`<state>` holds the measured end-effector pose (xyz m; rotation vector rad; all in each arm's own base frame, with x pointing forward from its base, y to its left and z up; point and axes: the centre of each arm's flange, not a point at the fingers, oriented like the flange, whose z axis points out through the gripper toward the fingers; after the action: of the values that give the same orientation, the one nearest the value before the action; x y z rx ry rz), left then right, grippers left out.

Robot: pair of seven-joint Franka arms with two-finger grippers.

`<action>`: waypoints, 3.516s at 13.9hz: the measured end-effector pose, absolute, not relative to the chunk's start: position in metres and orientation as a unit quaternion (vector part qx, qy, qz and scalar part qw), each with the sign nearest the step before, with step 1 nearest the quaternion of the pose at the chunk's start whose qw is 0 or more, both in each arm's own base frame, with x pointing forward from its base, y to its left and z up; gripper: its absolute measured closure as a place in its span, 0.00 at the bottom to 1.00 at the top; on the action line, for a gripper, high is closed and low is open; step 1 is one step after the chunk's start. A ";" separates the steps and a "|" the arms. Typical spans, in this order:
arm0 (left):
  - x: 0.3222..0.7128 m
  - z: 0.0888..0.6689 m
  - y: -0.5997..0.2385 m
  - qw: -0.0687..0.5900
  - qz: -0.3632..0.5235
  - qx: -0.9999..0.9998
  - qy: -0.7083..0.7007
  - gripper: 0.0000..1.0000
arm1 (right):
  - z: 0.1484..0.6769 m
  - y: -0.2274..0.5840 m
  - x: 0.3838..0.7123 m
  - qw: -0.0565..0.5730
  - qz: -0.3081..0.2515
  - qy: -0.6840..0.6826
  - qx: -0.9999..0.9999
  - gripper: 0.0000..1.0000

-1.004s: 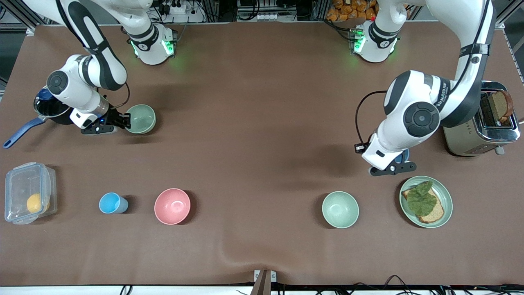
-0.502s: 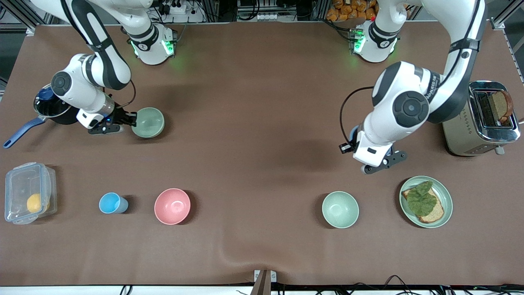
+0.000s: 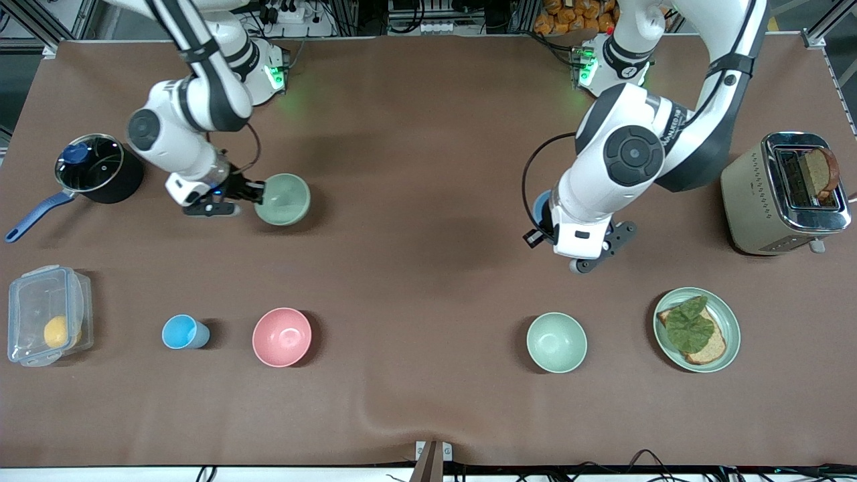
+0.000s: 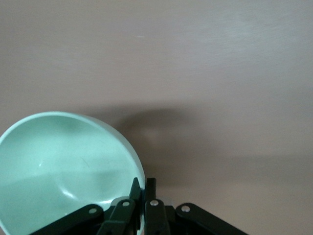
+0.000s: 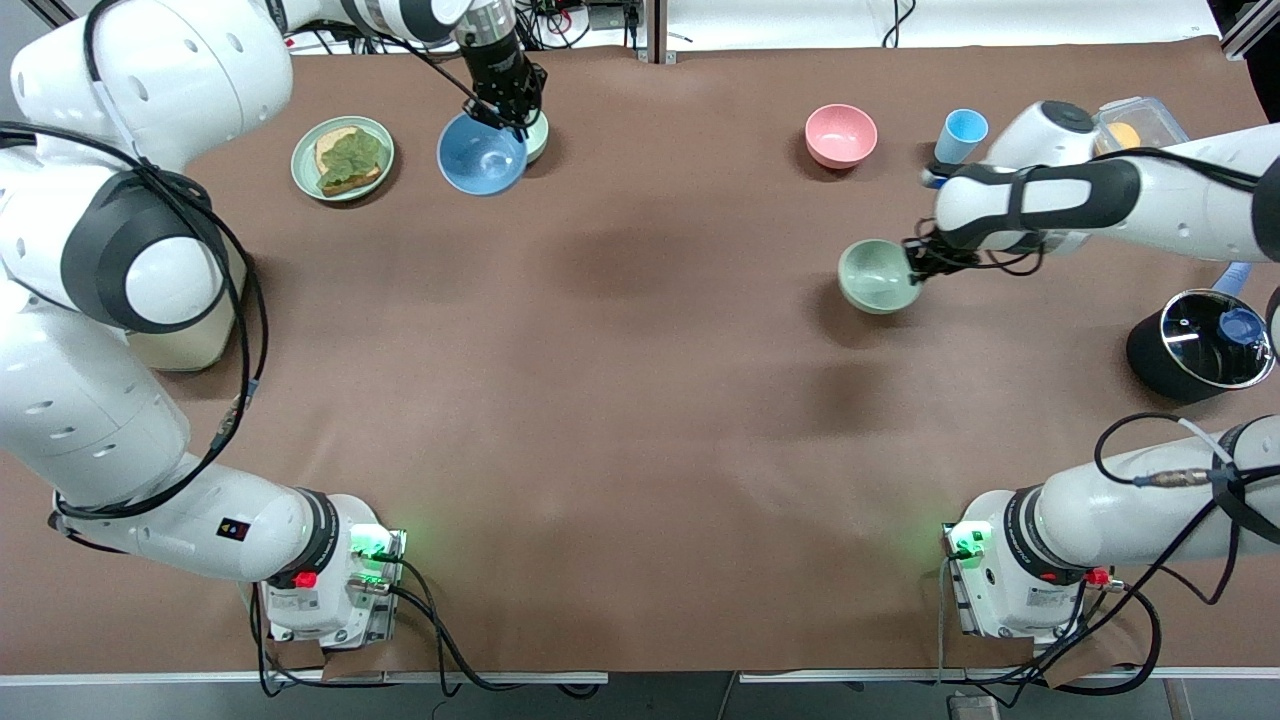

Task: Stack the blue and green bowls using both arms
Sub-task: 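Lift the blue bowl with the left gripper while the right gripper lifts the green bowl, then bring the bowls together and nest the blue bowl into the green bowl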

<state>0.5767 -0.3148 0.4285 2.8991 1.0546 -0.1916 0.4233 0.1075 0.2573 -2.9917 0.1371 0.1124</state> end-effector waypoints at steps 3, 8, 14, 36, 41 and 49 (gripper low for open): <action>0.581 0.426 -0.329 0.028 -0.067 0.909 0.410 0.94 | 0.276 0.189 0.415 0.077 0.028 0.082 -0.993 0.96; 0.586 0.432 -0.338 0.039 -0.075 0.879 0.469 0.94 | 0.291 0.264 0.399 0.085 0.028 0.134 -0.987 0.96; 0.582 0.454 -0.358 0.063 -0.078 0.869 0.484 0.94 | 0.262 0.363 0.370 0.078 0.046 0.178 -0.980 0.96; 0.549 0.464 -0.418 0.085 -0.101 0.860 0.493 0.94 | 0.226 0.424 0.395 0.059 0.034 0.319 -0.945 0.12; 0.537 0.435 -0.450 0.085 -0.108 0.860 0.491 0.94 | 0.250 0.392 0.442 0.054 0.073 0.416 -0.905 0.00; 0.505 0.370 -0.502 0.048 -0.100 0.854 0.508 0.94 | 0.219 0.339 0.475 0.084 0.184 0.581 -0.788 0.00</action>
<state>0.5053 -0.5020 0.3697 2.6043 1.5475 -0.3036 0.4750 0.3394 0.2186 -2.3526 1.7329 0.5502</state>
